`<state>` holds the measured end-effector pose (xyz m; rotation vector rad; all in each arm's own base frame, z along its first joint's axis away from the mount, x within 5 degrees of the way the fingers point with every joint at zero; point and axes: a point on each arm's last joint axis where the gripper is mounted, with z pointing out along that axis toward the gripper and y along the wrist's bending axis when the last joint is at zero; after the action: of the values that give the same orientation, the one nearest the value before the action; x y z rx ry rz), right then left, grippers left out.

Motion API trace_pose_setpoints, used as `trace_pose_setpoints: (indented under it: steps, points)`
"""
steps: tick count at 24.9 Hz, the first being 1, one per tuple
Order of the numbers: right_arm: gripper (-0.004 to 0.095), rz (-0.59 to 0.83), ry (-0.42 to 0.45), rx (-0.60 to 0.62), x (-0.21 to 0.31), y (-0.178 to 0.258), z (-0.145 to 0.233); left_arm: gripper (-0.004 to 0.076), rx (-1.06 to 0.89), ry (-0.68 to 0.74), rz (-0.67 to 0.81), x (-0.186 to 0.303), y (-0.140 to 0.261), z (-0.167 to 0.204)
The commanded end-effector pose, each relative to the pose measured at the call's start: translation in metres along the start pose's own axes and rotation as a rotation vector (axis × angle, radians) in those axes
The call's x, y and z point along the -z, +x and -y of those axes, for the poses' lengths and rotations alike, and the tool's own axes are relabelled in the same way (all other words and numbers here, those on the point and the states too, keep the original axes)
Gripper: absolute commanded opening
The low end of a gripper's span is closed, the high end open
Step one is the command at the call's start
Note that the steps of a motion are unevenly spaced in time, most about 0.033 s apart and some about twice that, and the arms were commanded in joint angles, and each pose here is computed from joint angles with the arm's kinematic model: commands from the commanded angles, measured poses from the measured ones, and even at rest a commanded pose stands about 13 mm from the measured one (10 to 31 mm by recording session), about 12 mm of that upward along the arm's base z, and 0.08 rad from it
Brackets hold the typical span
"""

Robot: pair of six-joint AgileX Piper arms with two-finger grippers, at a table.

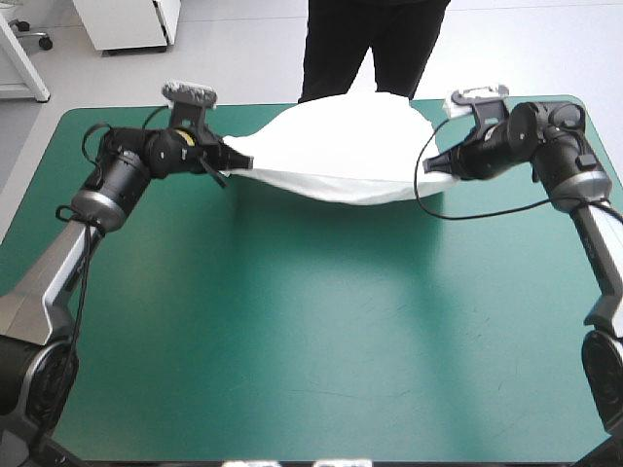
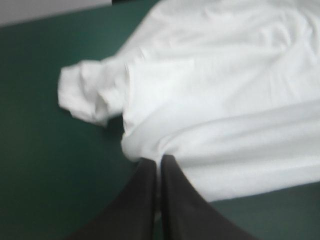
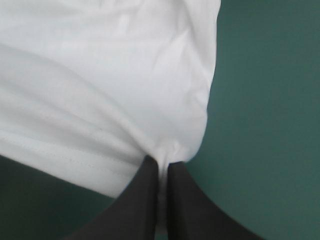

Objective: Fold the cloth

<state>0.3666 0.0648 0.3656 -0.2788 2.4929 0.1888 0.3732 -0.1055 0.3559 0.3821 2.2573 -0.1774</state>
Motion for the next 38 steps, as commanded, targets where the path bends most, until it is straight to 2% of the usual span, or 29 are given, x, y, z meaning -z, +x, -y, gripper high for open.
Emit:
trace_pose_setpoints:
  steps: [1,7,15,16,20,29,38]
  points:
    - [-0.0017,-0.003,-0.004,0.014,0.024,0.024,-0.003,-0.0009,-0.034,0.023,0.000,0.028,0.026,0.015]
    - [-0.0017,-0.128,-0.014,-0.002,0.017,0.076,-0.005,-0.0009,-0.003,0.057,-0.216,0.037,0.106,0.029]
    - [-0.0016,-0.337,-0.046,0.033,0.006,0.143,-0.020,-0.0009,0.031,0.077,-0.329,0.064,0.166,0.036]
    - [-0.0016,-0.411,-0.055,0.033,0.001,0.160,-0.021,-0.0009,0.024,0.088,-0.375,0.070,0.179,0.040]
    - [-0.0016,-0.549,-0.073,0.050,-0.002,0.196,-0.027,-0.0009,0.044,0.100,-0.514,0.077,0.209,0.047]
    - [-0.0017,-0.582,-0.066,0.009,0.024,0.244,-0.029,-0.0009,0.097,0.121,-0.625,0.103,0.245,0.047]
    - [-0.0016,-0.579,-0.084,-0.008,0.025,0.252,-0.031,-0.0009,0.114,0.135,-0.601,0.120,0.253,0.047]
